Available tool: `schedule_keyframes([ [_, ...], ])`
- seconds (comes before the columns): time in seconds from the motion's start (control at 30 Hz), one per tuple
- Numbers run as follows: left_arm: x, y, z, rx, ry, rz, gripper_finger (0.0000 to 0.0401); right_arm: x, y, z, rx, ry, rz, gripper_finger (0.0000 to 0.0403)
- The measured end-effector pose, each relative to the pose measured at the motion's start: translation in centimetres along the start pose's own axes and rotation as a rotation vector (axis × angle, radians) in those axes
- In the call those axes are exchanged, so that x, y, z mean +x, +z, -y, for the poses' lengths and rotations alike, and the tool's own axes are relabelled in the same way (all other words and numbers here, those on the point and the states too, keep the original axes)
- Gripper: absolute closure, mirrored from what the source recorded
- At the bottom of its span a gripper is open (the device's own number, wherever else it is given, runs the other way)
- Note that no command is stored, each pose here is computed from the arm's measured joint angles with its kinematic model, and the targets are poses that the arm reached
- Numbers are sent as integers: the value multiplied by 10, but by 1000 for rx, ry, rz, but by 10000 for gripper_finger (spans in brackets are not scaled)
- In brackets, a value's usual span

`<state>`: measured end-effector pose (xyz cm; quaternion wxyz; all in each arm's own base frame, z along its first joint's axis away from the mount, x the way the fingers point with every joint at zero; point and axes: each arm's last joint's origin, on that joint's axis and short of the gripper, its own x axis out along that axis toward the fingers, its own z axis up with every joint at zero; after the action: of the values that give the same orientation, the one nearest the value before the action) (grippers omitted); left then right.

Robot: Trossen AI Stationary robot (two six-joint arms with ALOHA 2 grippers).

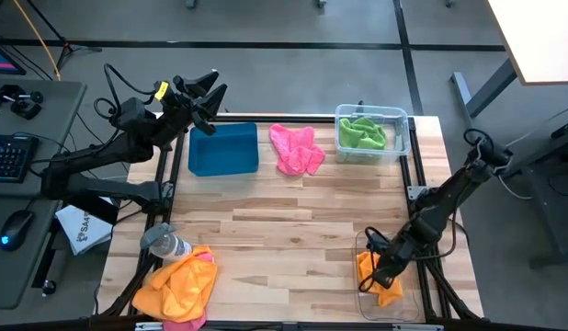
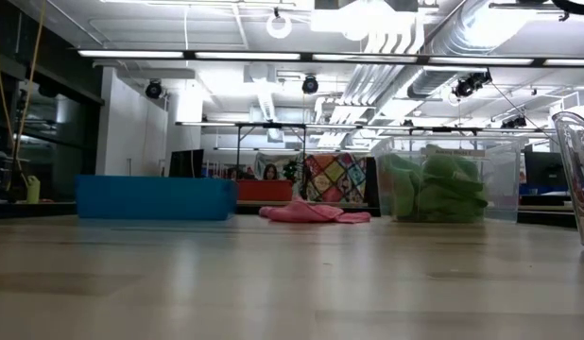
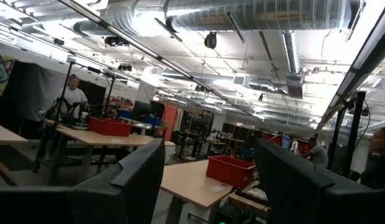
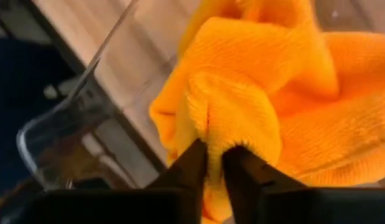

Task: Sort microfiber towel by color & place in baskets
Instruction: Put the top orange towel into the bottom transparent bin

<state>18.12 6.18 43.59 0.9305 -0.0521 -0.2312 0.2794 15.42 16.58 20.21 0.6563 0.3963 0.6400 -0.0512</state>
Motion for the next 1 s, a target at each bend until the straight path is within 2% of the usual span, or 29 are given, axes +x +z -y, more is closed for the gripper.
schedule_keyframes([
  [0.13, 0, 0, 0, 0, 0, 0, 165, -5, -1, -1, -57, 26, -100, 271],
  [0.3, 0, 0, 0, 0, 0, 0, 165, -25, -5, -10, -107, 55, -192, 180],
  [0.4, 0, 0, 0, 0, 0, -1, 165, -42, -8, -15, -108, 54, -207, 145],
  [0.53, 0, 0, 0, 1, -7, -4, 165, -61, -9, -24, -127, 82, -155, 125],
  [0.63, 0, -2, 4, -32, -130, -28, 165, -75, 1, -35, -134, 134, 13, 124],
  [0.8, -3, -3, 13, -177, -463, -114, 165, -106, 34, -55, -223, 221, 476, 124],
  [0.9, -5, -10, 20, -273, -524, -209, 165, -124, 57, -58, -280, 183, 718, 124],
  [1.0, -9, -27, 36, -273, -520, -364, 165, -139, 78, -57, -343, 145, 855, 124],
])
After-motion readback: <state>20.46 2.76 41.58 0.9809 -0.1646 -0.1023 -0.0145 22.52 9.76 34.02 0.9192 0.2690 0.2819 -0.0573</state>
